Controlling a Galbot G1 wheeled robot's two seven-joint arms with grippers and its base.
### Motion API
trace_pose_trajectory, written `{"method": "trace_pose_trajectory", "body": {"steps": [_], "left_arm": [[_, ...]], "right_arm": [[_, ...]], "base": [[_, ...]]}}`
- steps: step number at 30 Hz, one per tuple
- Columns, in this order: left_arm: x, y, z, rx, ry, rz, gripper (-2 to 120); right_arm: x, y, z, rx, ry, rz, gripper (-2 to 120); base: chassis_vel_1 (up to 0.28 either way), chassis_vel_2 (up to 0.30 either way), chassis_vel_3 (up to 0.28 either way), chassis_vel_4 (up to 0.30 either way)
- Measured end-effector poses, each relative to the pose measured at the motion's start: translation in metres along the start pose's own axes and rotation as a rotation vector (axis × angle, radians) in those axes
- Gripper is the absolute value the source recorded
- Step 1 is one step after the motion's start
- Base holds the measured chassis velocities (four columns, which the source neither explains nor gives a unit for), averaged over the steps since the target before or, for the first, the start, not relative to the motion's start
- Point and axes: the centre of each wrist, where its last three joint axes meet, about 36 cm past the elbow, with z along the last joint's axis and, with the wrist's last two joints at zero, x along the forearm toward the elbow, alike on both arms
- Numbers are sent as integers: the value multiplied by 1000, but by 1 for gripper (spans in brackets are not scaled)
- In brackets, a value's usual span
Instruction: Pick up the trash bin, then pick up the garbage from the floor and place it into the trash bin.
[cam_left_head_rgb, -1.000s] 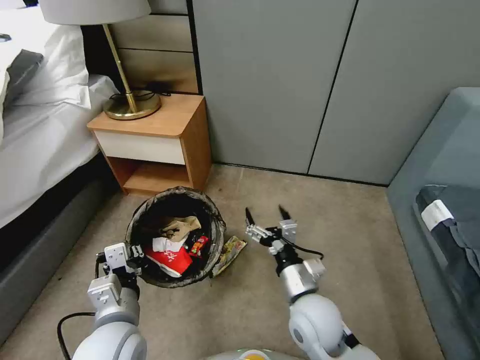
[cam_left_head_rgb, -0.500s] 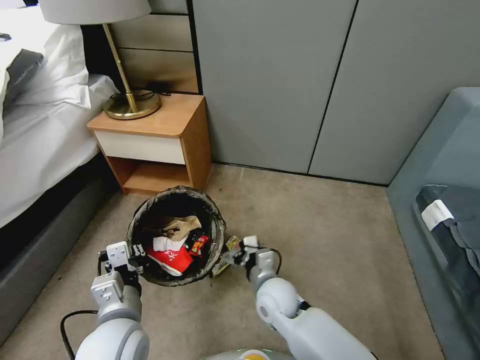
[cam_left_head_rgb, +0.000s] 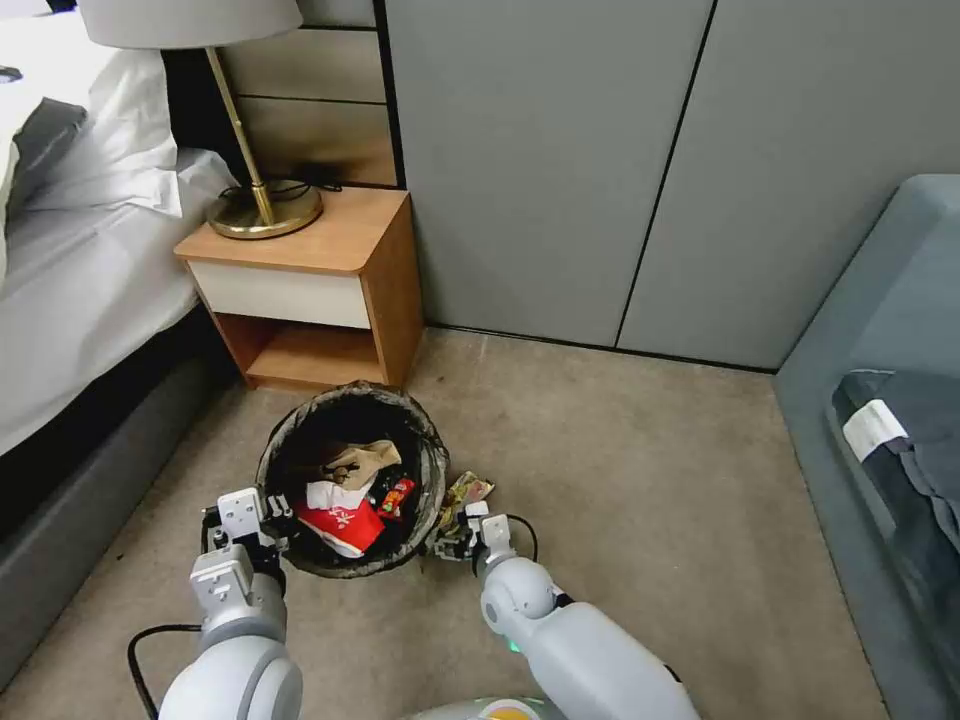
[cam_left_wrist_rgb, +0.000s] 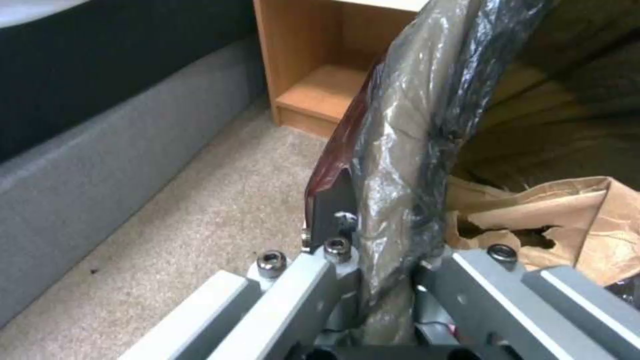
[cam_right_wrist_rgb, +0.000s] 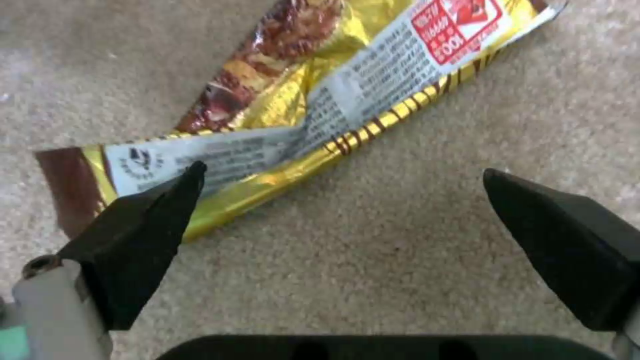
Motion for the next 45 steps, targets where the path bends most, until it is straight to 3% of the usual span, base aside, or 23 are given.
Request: {"method": "trace_pose_trajectory", "body": {"steps": [29,40,45], "left_arm": [[9,-2,2,-8,1,3,0],[8,-3,3,-8,0,6,0],[8,-2,3,-9,0,5,0]], "right_arm": [[-26,-20,0,4,-116,-90,95],[-39,-32,1,15,-134,-98,51],[-41,-33,0,13,-142,-103,37]], "base": [[0,0,0,0],[0,0,0,0],[0,0,0,0]]}}
